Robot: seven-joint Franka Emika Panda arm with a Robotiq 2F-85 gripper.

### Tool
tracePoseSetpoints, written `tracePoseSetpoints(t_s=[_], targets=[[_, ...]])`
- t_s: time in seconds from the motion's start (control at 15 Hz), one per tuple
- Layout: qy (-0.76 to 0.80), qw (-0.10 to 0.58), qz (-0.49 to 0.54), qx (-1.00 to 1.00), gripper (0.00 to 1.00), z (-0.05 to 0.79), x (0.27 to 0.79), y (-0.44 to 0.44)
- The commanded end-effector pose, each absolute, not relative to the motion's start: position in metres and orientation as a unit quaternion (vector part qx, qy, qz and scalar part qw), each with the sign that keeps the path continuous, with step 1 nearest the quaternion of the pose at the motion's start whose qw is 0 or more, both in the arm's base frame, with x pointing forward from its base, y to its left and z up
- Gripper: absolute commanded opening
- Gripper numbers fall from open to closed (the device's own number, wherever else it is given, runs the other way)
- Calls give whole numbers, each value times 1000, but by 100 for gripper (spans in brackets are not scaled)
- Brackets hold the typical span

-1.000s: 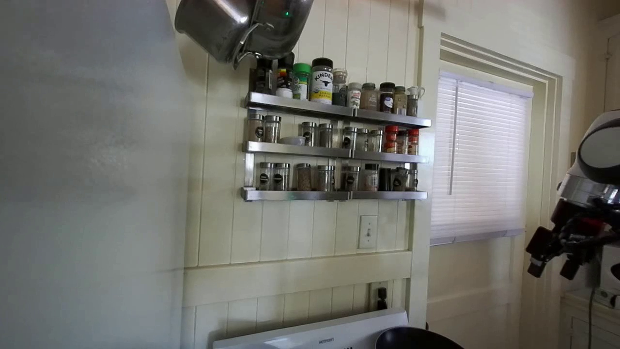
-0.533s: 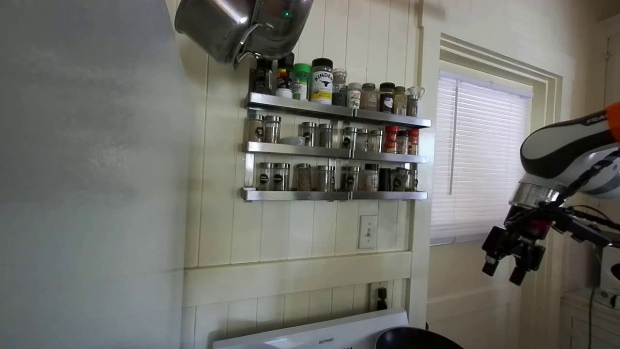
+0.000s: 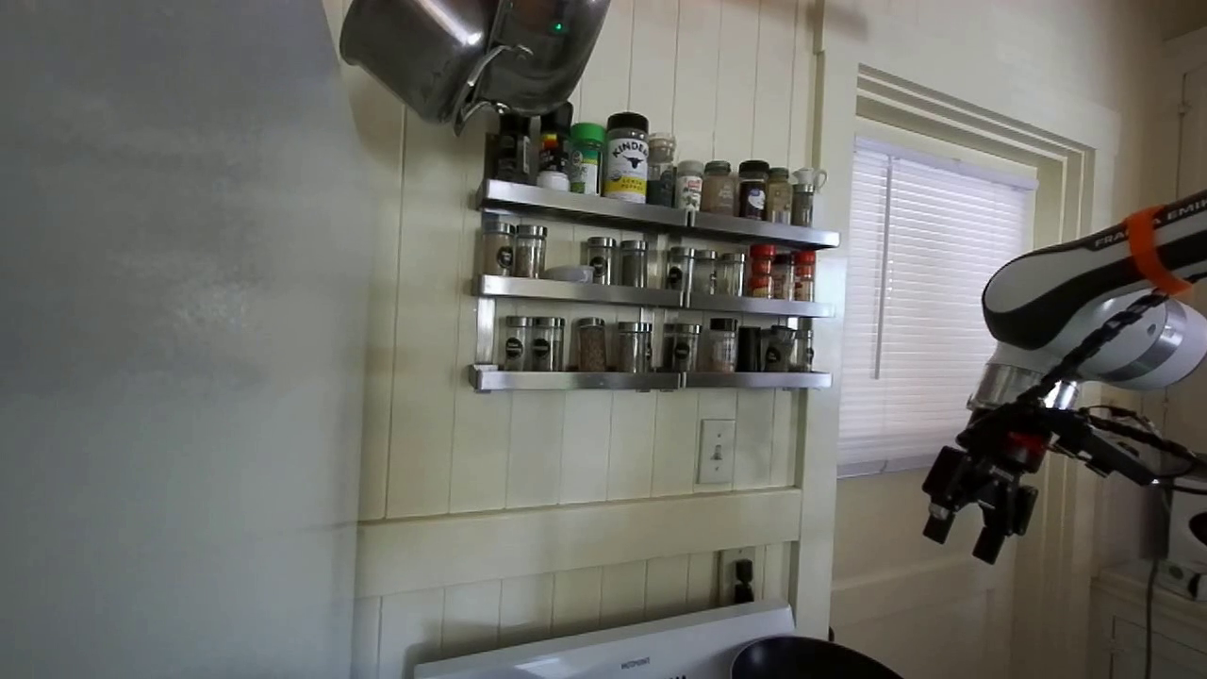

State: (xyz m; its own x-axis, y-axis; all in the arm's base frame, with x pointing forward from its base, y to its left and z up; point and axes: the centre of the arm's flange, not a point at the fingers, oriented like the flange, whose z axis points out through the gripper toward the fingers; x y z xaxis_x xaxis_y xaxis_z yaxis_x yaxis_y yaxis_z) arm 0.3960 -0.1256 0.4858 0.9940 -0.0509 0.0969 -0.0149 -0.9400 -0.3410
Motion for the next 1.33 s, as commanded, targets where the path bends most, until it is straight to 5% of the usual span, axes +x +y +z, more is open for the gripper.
tracePoseSetpoints(t_s=[0.0,0.6,1.2,1.27], targets=[[74,235,-25,-969,100,490,427,-108],[102,338,163,-921,100,431,487,-24],[82,319,129,-935,100,432,473,-25],[103,270,115,-950,100,426,472,-19]])
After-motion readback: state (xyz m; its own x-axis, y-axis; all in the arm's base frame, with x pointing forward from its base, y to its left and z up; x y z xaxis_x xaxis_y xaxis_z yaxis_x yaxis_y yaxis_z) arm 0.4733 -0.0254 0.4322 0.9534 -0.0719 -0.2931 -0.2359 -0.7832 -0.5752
